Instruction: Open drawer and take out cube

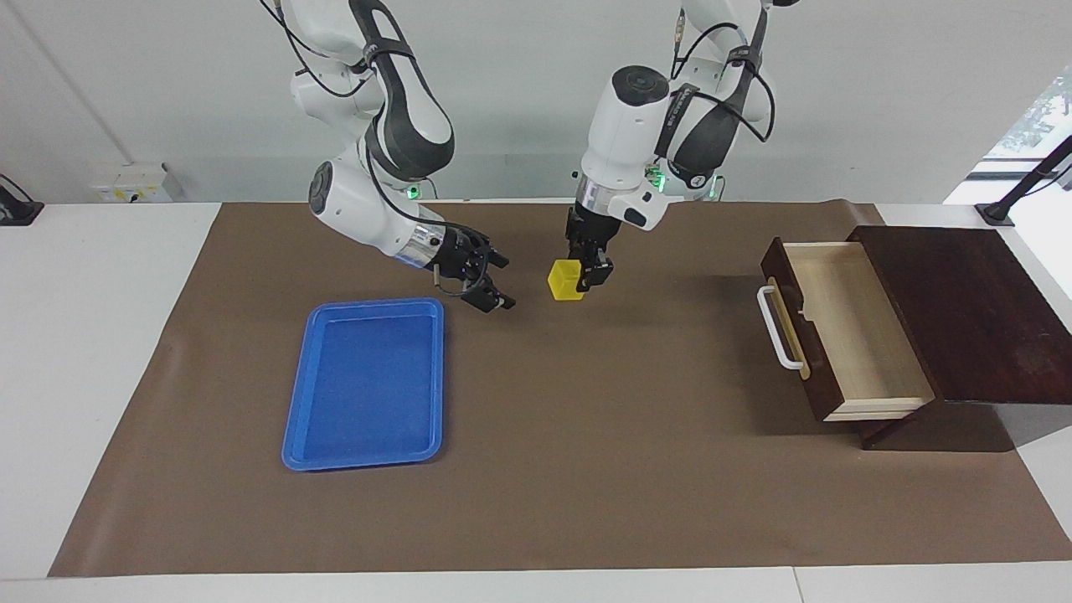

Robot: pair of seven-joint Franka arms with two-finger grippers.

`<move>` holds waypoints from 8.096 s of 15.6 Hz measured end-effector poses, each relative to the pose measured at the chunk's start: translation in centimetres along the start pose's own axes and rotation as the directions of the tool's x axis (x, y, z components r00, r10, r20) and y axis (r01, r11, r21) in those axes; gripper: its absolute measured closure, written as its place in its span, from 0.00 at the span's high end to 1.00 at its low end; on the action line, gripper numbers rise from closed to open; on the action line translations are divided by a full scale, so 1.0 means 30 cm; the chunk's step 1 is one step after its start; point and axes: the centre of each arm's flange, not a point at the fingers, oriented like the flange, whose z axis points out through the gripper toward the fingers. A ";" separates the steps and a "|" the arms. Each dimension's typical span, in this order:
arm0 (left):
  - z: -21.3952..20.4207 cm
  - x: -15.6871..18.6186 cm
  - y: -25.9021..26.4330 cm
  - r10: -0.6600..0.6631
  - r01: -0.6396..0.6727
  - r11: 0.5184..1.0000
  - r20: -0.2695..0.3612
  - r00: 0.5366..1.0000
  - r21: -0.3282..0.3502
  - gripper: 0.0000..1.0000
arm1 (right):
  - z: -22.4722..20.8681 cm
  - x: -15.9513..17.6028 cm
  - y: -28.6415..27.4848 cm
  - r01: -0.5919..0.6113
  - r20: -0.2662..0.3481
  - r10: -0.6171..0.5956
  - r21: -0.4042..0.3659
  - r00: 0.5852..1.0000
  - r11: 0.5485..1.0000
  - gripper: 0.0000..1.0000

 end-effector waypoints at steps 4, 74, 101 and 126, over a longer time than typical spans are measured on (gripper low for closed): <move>-0.003 -0.039 -0.035 0.022 -0.021 1.000 0.017 1.000 -0.010 0.56 | 0.082 -0.001 -0.023 0.047 0.004 -0.047 -0.032 0.999 0.998 1.00; -0.267 1.095 0.512 0.547 -0.525 0.837 -0.215 0.809 0.156 1.00 | -0.329 0.983 0.043 -0.108 0.008 0.107 0.025 0.994 0.994 0.56; -0.562 0.869 0.407 0.941 -0.948 -0.247 0.283 -0.185 0.202 1.00 | -0.791 0.409 -0.112 0.138 -0.204 -0.156 -0.100 0.966 0.985 1.00; -0.654 0.921 0.379 0.952 -0.956 -0.218 0.261 -0.163 0.198 1.00 | -1.189 0.144 0.059 0.686 -0.004 -0.977 -0.712 0.214 0.153 1.00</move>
